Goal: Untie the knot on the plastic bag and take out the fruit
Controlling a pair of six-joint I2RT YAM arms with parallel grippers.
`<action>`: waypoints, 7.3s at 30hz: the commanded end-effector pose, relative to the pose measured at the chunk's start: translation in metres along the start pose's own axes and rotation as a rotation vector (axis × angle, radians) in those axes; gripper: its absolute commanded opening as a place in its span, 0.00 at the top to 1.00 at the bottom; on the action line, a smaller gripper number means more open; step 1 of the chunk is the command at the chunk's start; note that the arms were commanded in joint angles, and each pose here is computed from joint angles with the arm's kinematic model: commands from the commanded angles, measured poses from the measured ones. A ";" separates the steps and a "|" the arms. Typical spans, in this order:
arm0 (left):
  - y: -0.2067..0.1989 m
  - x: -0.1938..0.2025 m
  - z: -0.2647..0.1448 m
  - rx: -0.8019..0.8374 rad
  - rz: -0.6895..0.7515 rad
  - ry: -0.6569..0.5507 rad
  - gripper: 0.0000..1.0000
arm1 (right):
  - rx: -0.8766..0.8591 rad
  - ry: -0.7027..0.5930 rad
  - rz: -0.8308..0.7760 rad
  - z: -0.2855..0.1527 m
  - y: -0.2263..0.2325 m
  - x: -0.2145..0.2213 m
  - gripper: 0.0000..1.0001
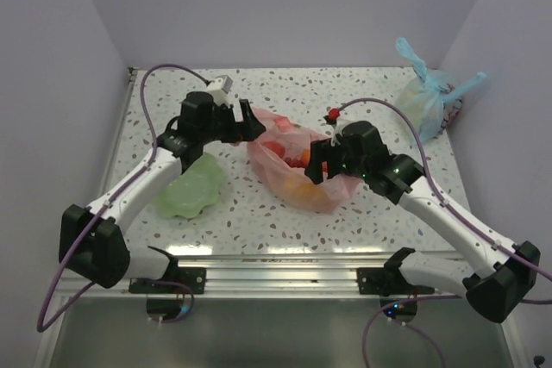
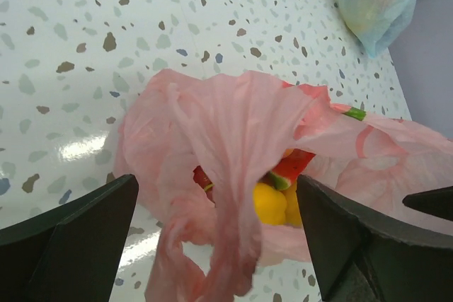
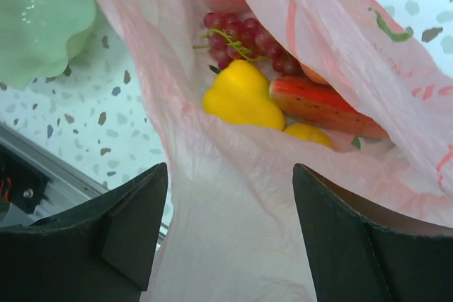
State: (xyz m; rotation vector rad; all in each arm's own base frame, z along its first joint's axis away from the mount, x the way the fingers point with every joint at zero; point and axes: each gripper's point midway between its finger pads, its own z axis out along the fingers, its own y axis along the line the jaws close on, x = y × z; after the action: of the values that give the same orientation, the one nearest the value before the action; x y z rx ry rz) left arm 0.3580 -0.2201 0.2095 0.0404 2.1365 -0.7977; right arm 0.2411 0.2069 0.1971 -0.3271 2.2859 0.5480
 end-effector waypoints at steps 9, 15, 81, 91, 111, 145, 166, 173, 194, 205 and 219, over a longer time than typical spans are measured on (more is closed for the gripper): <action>-0.023 -0.051 -0.069 -0.018 0.292 -0.152 0.00 | -0.088 -0.032 -0.187 -0.033 0.030 -0.057 0.24; -0.083 -0.041 -0.063 0.108 0.364 -0.147 0.04 | -0.066 0.055 -0.201 -0.007 0.019 -0.029 0.36; -0.062 0.206 0.025 0.019 0.481 0.191 0.25 | 0.111 -0.033 0.072 0.041 -0.047 -0.054 0.21; -0.050 0.205 0.022 -0.030 0.441 0.176 0.25 | 0.342 0.070 0.250 0.054 -0.107 0.060 0.38; -0.042 0.160 0.011 0.099 0.177 0.148 0.10 | 0.359 0.070 0.376 0.047 -0.115 0.102 0.74; -0.134 0.091 0.032 0.164 0.507 0.112 0.07 | 0.341 -0.075 0.554 0.033 -0.100 0.051 0.13; -0.103 0.135 0.088 0.095 0.574 0.208 0.08 | 0.433 0.075 0.535 0.046 -0.129 0.119 1.00; -0.107 0.142 0.108 0.111 0.569 0.224 0.16 | 0.394 0.086 0.521 0.046 -0.122 0.118 1.00; -0.061 0.129 0.079 -0.110 0.320 0.110 0.18 | 0.368 0.091 0.508 0.044 -0.119 0.120 1.00; -0.042 0.177 0.101 -0.144 0.108 0.174 0.18 | 0.360 0.107 0.510 0.050 -0.118 0.124 1.00; -0.050 0.195 0.107 -0.117 0.092 0.231 0.01 | 0.342 0.127 0.509 0.054 -0.115 0.128 1.00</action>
State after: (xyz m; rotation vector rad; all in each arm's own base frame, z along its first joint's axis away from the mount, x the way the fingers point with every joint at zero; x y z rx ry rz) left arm 0.2949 -0.3542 0.0476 0.1610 2.3636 -0.6118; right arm 0.2260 0.1190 0.0360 0.4291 2.5514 0.3443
